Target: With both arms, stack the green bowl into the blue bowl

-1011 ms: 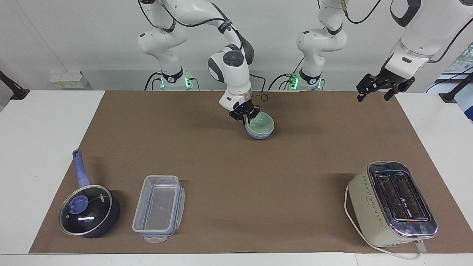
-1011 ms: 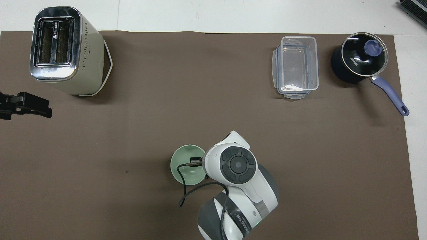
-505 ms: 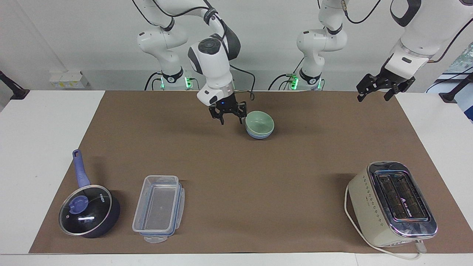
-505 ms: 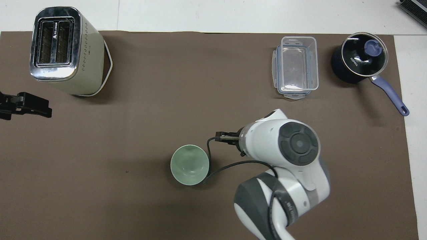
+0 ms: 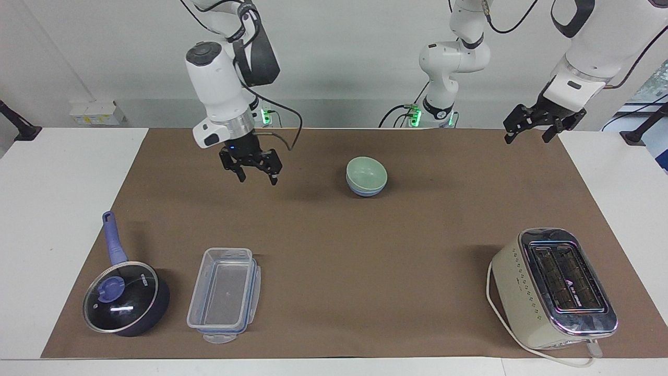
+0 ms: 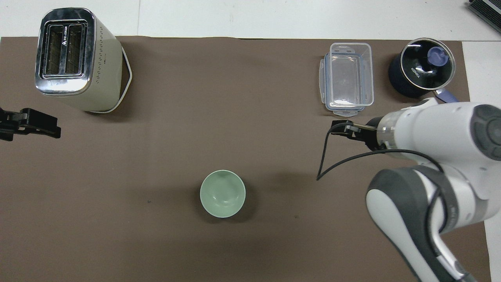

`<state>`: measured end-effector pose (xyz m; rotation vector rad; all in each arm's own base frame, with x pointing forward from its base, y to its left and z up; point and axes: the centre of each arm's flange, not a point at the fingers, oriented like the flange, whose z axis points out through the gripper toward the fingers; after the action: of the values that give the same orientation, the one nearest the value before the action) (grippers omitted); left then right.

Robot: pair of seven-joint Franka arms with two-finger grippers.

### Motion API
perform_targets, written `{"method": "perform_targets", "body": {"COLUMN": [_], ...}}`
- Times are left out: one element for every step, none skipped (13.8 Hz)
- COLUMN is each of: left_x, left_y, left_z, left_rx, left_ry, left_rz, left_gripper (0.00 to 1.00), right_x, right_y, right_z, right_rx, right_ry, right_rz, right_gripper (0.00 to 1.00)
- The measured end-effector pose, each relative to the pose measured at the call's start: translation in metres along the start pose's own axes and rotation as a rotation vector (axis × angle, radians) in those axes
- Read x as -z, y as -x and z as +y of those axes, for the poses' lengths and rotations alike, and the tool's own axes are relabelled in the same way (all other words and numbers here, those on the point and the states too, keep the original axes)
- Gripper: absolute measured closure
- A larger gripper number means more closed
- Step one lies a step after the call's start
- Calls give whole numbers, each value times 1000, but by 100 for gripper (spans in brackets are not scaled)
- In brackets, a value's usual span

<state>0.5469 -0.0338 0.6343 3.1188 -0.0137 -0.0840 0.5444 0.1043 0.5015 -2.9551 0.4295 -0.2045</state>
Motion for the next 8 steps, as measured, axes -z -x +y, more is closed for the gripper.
{"method": "perform_targets", "body": {"left_x": [0, 0, 0, 0, 0, 0, 0, 0], "left_y": [0, 0, 0, 0, 0, 0, 0, 0], "left_z": [0, 0, 0, 0, 0, 0, 0, 0], "left_rx": [0, 0, 0, 0, 0, 0, 0, 0], "left_ry": [0, 0, 0, 0, 0, 0, 0, 0], "left_rz": [0, 0, 0, 0, 0, 0, 0, 0], "left_gripper": [0, 0, 0, 0, 0, 0, 0, 0], "right_x": [18, 41, 64, 86, 106, 126, 144, 157], "right_y": [-10, -19, -25, -29, -31, -31, -31, -29], "right_z": [15, 28, 37, 44, 48, 51, 52, 53], "right_rx": [-6, -17, -26, -35, -39, -34, -23, -13], "right_ry": [24, 55, 79, 98, 116, 132, 141, 152], "right_rz": [-3, -4, -3, -8, -14, -19, -26, -41], "right_gripper": [0, 0, 0, 0, 0, 0, 0, 0]}}
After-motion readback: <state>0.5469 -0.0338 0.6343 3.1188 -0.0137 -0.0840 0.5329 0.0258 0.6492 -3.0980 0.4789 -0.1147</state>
